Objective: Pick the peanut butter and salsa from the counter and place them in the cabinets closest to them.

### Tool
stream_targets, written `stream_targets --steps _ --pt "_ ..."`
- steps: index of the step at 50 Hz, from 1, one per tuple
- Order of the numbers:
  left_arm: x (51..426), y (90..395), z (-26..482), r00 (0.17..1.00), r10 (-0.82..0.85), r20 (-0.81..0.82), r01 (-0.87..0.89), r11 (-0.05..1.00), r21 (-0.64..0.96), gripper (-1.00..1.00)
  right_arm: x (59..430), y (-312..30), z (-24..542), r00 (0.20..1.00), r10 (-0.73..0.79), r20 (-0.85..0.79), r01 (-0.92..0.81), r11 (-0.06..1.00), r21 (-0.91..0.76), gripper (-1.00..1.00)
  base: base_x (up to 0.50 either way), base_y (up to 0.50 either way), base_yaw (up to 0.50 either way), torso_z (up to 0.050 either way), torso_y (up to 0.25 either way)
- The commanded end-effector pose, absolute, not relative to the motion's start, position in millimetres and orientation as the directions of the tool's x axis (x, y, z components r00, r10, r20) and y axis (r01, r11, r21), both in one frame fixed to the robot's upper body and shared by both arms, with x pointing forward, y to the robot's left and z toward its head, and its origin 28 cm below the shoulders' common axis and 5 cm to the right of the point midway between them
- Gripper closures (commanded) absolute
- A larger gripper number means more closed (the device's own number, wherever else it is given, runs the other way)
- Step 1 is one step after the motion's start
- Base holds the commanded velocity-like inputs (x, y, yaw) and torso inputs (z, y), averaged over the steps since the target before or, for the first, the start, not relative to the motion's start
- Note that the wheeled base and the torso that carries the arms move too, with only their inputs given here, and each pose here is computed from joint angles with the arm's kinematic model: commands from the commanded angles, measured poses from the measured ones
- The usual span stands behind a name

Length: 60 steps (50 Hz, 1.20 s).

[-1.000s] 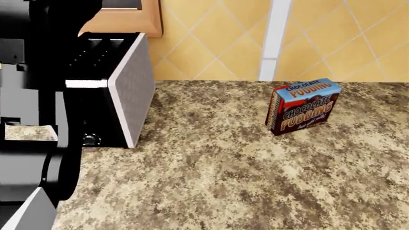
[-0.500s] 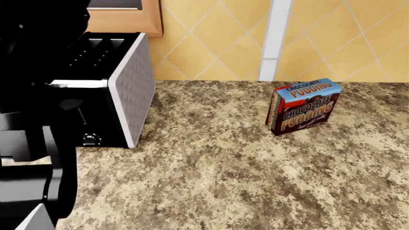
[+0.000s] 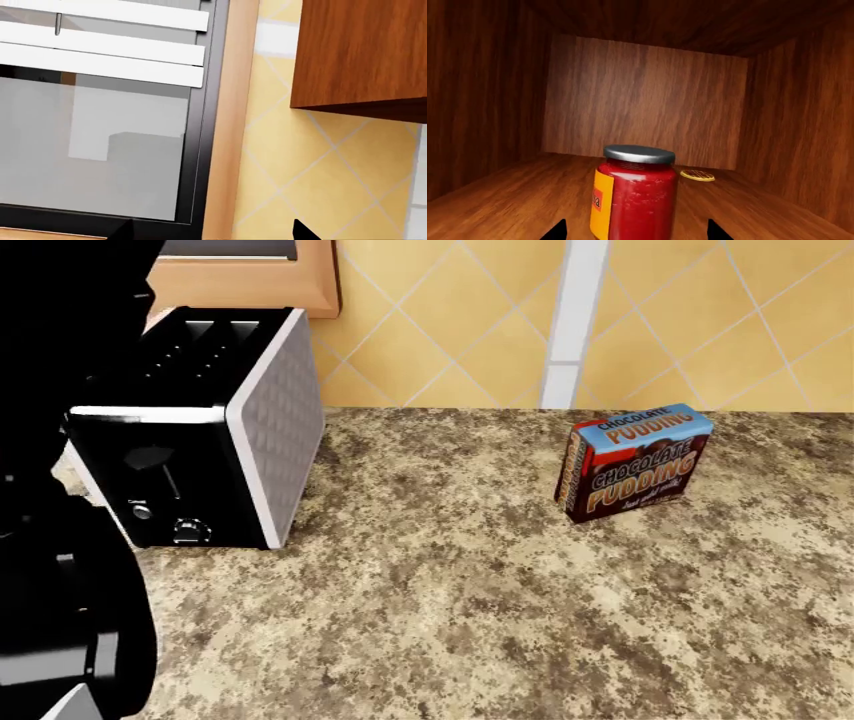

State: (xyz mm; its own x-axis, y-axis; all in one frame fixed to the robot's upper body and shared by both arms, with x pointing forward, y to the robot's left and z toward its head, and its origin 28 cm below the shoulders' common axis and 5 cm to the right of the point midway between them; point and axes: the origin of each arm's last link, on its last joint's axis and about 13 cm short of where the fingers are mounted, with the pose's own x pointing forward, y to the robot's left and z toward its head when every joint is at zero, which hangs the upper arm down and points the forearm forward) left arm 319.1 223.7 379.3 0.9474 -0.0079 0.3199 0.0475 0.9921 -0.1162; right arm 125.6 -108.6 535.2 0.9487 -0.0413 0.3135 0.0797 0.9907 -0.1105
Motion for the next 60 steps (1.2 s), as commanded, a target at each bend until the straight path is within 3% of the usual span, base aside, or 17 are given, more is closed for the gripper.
stream_targets --steps 1,44,60 --pt "306.3 226.0 375.2 0.942 -0.012 0.336 0.055 0.991 -0.118 -1.00 117.8 -115.8 528.4 0.942 -0.033 0.334 0.075 0.991 -0.113 -1.00 0.00 0.00 0.00 0.000 0.000" --pt "235.0 219.7 384.8 0.888 -0.083 0.453 0.119 0.992 -0.050 -1.00 90.8 -149.2 489.0 0.953 -0.061 0.298 0.089 0.993 -0.082 -1.00 0.00 0.00 0.00 0.000 0.000" --pt "229.8 224.3 380.9 0.888 -0.074 0.453 0.109 0.993 -0.051 -1.00 75.5 -157.3 472.3 0.945 -0.060 0.322 0.091 0.992 -0.082 -1.00 0.00 0.00 0.00 0.000 0.000"
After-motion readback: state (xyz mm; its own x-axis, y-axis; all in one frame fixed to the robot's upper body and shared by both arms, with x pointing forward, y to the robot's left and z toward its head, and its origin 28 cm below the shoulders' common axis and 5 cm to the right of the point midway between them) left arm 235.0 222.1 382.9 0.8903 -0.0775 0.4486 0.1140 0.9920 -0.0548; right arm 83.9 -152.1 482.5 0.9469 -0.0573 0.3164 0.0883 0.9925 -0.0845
